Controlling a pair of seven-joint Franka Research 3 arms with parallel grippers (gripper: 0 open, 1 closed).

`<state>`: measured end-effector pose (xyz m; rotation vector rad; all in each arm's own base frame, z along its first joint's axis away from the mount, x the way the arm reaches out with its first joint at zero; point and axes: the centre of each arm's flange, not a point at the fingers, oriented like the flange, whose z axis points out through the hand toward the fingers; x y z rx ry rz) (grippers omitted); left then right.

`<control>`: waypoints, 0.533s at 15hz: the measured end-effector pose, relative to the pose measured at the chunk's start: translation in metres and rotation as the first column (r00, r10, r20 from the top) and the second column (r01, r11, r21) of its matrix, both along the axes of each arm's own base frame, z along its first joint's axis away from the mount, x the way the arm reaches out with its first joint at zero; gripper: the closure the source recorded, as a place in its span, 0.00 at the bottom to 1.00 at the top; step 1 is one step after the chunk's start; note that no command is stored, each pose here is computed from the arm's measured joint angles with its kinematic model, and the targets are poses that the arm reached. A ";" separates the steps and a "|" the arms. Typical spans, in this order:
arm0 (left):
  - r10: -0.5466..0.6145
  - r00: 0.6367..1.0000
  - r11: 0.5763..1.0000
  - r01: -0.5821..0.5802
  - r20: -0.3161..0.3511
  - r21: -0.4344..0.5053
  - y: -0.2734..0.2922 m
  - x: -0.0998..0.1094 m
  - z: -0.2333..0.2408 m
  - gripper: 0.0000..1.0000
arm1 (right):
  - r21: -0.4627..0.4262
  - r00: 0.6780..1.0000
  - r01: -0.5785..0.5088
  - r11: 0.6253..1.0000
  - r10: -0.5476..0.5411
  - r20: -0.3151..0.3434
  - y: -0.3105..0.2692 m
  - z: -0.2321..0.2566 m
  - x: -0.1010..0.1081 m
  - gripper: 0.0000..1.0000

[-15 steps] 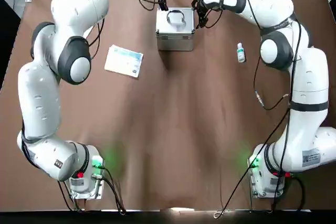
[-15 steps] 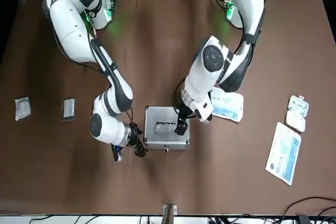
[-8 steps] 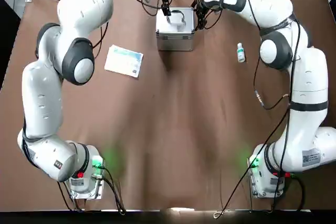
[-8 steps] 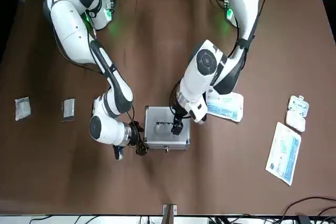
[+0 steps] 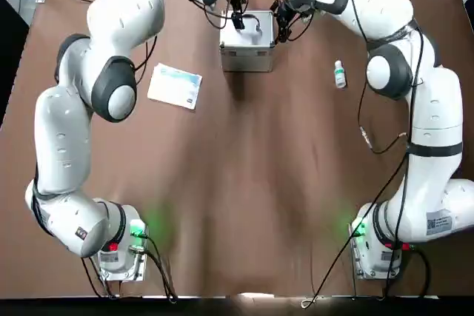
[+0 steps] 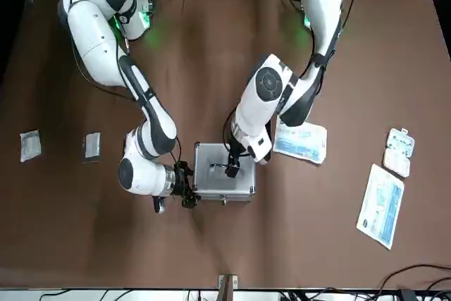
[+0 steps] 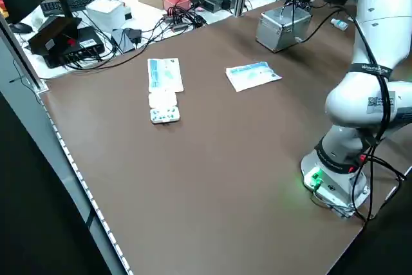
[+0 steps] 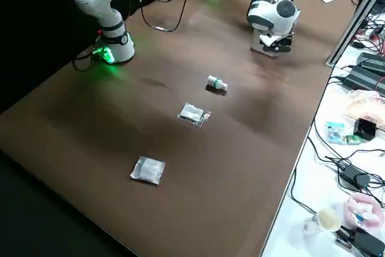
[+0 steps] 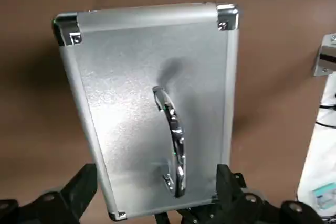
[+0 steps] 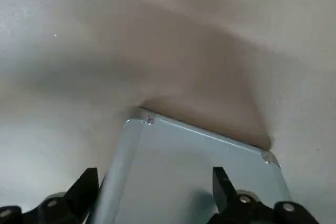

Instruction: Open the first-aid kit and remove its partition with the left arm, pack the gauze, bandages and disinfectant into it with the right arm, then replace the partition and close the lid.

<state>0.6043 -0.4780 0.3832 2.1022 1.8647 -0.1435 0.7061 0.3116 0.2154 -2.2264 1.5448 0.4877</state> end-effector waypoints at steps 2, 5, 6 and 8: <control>-0.004 1.000 1.000 0.004 -0.007 0.005 -0.003 -0.002 -0.007 0.00 | 0.007 1.000 0.010 1.000 -0.010 -0.009 0.000 -0.001 0.000 0.05; -0.001 1.000 1.000 0.001 -0.005 0.002 -0.004 0.000 -0.014 0.00 | 0.017 1.000 0.021 1.000 -0.021 -0.019 -0.001 -0.002 0.000 0.05; 0.002 1.000 1.000 -0.002 -0.002 -0.001 -0.004 0.001 -0.016 0.00 | 0.018 1.000 0.022 1.000 -0.021 -0.020 -0.001 -0.002 0.000 0.05; 0.013 1.000 1.000 -0.013 0.002 -0.008 -0.004 0.002 -0.019 0.00 | 0.019 1.000 0.023 1.000 -0.023 -0.021 -0.002 -0.002 0.000 0.06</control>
